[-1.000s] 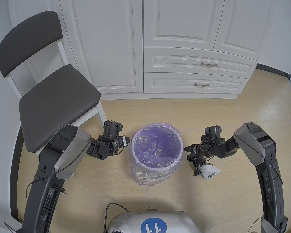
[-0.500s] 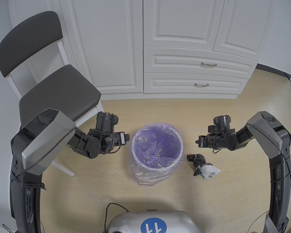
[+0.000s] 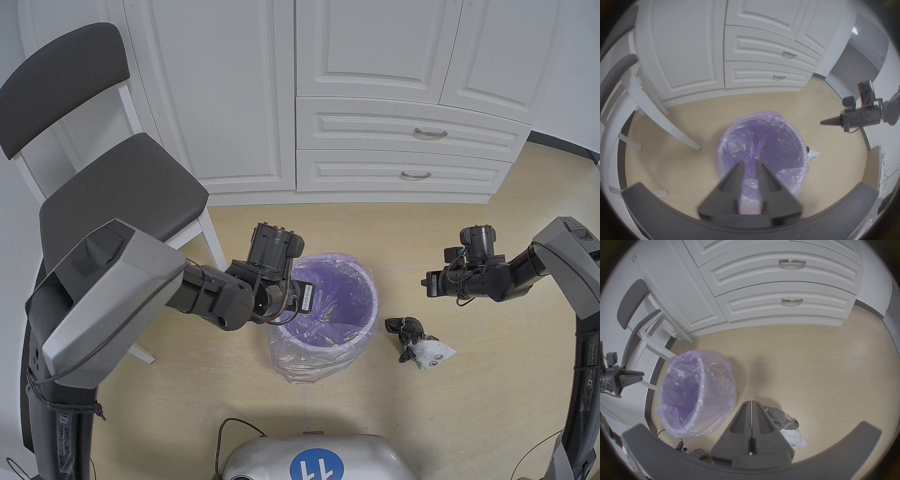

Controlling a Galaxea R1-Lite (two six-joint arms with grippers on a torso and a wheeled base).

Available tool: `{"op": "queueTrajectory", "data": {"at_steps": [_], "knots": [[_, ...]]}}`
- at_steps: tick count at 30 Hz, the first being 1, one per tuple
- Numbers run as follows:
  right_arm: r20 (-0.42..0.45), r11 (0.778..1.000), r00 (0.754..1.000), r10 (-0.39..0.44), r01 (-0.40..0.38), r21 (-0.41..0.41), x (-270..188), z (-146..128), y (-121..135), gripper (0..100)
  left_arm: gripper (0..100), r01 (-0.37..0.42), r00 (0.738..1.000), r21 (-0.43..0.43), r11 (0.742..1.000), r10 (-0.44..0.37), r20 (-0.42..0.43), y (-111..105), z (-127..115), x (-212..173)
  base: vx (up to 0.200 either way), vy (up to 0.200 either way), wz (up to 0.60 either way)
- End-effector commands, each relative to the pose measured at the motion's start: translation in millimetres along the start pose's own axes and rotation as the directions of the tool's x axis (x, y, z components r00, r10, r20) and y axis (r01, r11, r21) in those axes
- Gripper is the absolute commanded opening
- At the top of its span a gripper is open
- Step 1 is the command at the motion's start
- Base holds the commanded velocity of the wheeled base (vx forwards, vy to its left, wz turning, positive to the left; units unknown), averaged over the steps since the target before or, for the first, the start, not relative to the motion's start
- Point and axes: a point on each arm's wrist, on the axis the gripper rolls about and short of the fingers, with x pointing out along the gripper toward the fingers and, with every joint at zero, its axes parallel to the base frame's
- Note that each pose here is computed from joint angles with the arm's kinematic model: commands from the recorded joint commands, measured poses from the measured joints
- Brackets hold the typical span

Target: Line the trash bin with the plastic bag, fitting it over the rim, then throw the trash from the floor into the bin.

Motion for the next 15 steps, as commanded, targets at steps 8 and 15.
{"op": "queueTrajectory", "data": {"at_steps": [8,15], "knots": [[0.027,0.999,0.999,-0.042,0.042,-0.029,-16.8,7.9,-21.2,0,0,0.023,0.990,0.054,0.998,-0.015,-0.142,-29.8,-41.7,71.2,0.000,0.000,0.00],[0.017,0.998,0.999,-0.049,0.050,-0.023,-6.6,3.1,-27.9,0,0,-0.004,0.979,0.046,0.999,0.013,-0.203,-15.5,-61.3,114.3,0.000,0.000,0.00]]}}
